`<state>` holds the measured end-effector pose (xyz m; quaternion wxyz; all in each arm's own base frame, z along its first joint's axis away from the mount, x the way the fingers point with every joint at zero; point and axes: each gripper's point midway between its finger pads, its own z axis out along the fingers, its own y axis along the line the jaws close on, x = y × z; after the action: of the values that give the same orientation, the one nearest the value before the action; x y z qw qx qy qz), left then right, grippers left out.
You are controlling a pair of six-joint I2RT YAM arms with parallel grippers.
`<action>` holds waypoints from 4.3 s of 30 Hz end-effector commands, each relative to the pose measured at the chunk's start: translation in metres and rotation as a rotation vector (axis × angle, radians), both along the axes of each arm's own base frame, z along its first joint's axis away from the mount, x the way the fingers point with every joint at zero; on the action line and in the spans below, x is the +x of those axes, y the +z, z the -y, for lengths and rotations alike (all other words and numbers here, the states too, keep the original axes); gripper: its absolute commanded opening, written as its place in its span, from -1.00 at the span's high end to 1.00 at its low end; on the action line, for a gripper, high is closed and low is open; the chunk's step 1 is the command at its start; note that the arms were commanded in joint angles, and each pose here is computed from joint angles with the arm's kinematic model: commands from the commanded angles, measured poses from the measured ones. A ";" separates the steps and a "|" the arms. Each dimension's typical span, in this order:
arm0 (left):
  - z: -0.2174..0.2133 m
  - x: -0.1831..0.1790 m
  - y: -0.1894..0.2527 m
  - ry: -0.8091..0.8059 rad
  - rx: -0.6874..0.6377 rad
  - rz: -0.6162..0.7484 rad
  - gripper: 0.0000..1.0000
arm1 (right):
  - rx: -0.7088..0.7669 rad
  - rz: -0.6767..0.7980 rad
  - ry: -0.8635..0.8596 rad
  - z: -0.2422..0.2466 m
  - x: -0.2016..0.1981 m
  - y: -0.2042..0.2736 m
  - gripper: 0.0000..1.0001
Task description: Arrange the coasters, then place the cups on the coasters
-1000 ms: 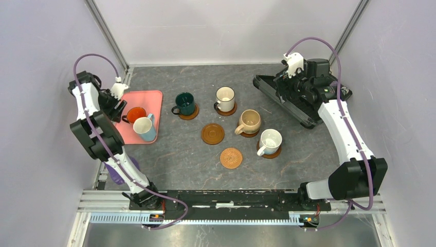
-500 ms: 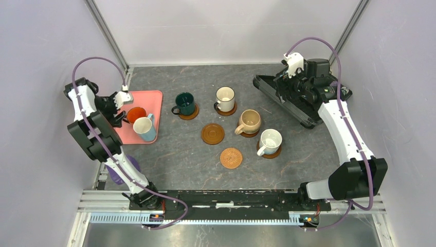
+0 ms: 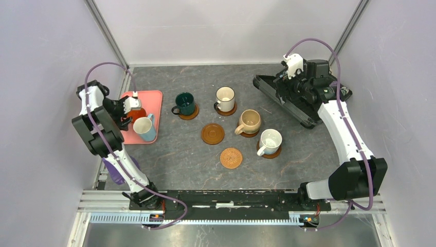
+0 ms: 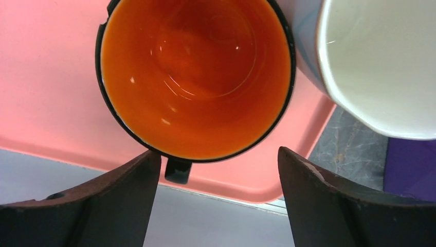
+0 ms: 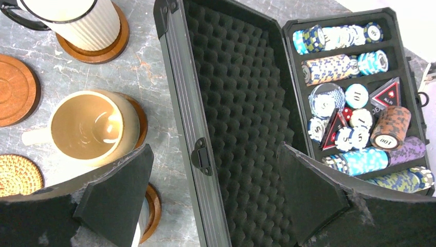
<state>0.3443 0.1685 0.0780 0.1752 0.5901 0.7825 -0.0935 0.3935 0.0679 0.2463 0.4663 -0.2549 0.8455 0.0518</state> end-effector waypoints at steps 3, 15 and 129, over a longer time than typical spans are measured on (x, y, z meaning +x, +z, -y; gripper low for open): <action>-0.013 0.017 -0.020 -0.041 0.040 0.019 -0.75 | -0.017 -0.003 -0.001 0.004 -0.004 -0.006 -0.96; 0.009 0.023 -0.026 0.186 -0.111 0.012 -0.11 | -0.032 -0.001 -0.011 0.007 -0.005 -0.009 -0.96; 0.367 -0.057 -0.015 0.318 -0.171 0.145 0.50 | -0.039 0.041 0.023 0.004 -0.001 -0.008 -0.96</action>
<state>0.2725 -0.1869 0.0502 0.2534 0.4683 0.8423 -0.0830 0.3837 0.0651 0.2297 0.4619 -0.2739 0.8426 0.0421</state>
